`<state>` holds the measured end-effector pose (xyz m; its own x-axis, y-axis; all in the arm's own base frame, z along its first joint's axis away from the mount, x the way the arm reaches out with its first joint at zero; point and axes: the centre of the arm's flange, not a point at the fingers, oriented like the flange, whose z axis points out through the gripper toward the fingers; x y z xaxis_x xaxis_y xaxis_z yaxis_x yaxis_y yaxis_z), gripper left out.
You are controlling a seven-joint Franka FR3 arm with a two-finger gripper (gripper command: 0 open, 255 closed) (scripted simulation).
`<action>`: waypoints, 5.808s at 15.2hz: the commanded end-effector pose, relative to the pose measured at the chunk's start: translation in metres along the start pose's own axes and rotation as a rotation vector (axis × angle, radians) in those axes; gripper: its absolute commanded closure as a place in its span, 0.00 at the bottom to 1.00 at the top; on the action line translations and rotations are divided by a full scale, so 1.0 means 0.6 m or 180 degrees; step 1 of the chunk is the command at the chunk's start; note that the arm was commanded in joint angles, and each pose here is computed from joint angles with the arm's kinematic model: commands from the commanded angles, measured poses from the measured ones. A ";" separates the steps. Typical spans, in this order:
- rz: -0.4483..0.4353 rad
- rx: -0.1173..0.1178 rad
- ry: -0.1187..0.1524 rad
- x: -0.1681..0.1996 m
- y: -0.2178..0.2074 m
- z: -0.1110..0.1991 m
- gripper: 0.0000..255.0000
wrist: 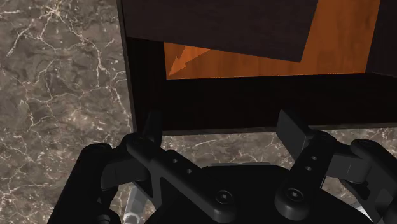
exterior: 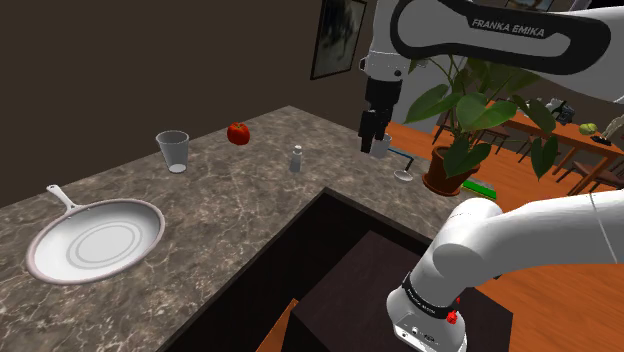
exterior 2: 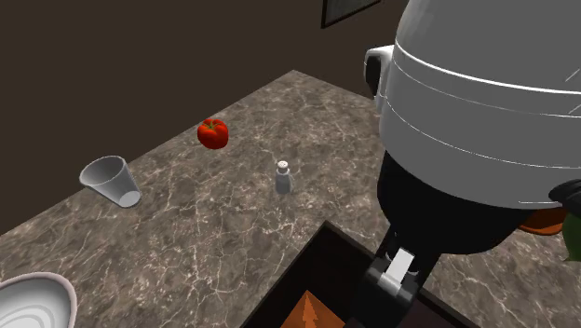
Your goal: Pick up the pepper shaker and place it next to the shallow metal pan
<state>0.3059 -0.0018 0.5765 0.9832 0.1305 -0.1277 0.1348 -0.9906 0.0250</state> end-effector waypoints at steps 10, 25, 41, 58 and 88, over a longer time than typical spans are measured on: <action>-0.0080 -0.0092 0.0175 0.148 0.065 0.087 0.00; -0.0214 -0.0246 0.0467 0.409 0.170 0.210 0.00; -0.0262 -0.0301 0.0571 0.518 0.213 0.312 0.00; -0.0262 -0.0301 0.0571 0.515 0.213 0.294 1.00; -0.0262 -0.0301 0.0571 0.482 0.220 0.032 1.00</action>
<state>0.6063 -0.0950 0.5172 0.9734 0.2248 0.0454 0.2184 -0.9690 0.1158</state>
